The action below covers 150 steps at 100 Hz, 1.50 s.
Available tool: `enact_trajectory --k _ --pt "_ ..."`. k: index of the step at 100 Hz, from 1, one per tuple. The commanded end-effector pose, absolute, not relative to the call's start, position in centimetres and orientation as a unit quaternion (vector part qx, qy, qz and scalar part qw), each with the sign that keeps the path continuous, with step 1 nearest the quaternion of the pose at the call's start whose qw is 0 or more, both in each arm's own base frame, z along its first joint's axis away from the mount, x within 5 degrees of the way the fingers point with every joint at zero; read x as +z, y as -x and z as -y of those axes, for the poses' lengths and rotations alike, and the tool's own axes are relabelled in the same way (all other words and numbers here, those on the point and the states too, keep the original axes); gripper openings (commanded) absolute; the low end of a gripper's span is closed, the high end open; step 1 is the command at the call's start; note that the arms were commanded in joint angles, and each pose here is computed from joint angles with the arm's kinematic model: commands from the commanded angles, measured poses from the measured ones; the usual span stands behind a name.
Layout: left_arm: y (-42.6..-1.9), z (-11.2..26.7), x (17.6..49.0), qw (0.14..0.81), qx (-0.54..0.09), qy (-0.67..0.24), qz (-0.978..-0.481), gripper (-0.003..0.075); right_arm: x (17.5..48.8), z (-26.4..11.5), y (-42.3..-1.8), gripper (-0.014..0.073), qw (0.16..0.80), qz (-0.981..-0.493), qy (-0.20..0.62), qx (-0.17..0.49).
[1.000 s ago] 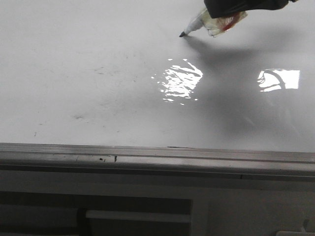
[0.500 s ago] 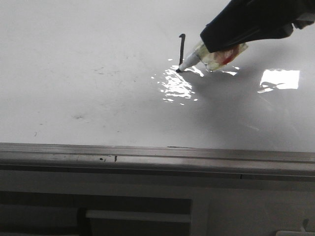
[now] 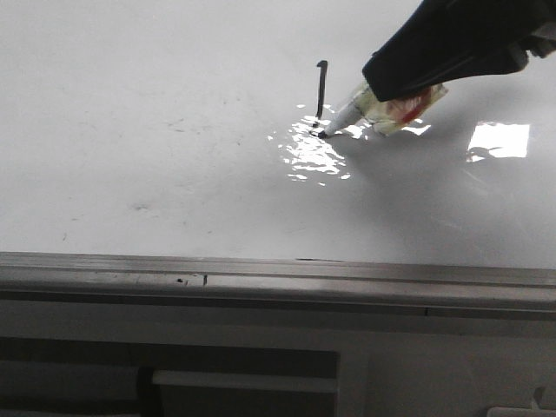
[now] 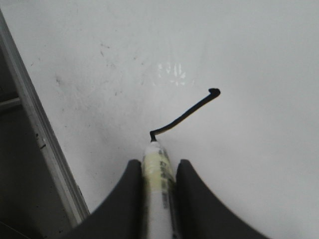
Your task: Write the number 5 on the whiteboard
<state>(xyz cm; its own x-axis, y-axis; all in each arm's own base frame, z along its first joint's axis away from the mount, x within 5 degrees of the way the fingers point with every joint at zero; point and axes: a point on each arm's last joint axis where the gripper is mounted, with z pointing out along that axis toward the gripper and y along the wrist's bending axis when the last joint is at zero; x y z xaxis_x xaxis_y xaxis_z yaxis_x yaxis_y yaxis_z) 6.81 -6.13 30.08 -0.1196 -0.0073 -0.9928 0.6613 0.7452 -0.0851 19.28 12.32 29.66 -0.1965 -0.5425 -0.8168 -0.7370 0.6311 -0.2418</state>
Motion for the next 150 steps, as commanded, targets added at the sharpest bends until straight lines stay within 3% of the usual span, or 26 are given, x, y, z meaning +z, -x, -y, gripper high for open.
enact_trajectory --k 1,21,44,68,88,106,150 --pt "-6.9 6.0 31.7 0.654 -0.285 -0.211 -0.669 -0.0020 31.2 -11.3 -19.8 -0.0049 0.516 -0.753 0.403 0.071" --pt "-6.9 6.0 31.7 0.654 -0.285 -0.211 -0.669 -0.0020 31.7 -10.8 -18.8 -0.0048 0.507 -0.760 0.399 0.078" --pt "-6.9 6.0 31.7 0.654 -0.285 -0.211 -0.669 -0.0020 30.1 -11.1 -18.5 -0.0048 0.465 -0.782 0.404 0.092" --pt "-6.9 6.0 31.7 0.654 -0.285 -0.211 -0.669 -0.0020 27.9 -15.0 -19.6 -0.0048 0.467 -0.764 0.432 0.105" --pt "-6.9 6.0 31.7 0.654 -0.285 -0.211 -0.669 -0.0020 31.4 -15.7 -19.1 -0.0048 0.472 -0.747 0.447 0.137" --pt "-6.9 6.0 31.7 0.654 -0.285 -0.211 -0.669 -0.0020 35.0 -14.4 -18.1 -0.0048 0.546 -0.712 0.422 0.129" --pt "-6.9 6.0 31.7 0.654 -0.285 -0.211 -0.669 -0.0020 34.5 -12.5 -20.2 -0.0048 0.550 -0.739 0.379 0.095"
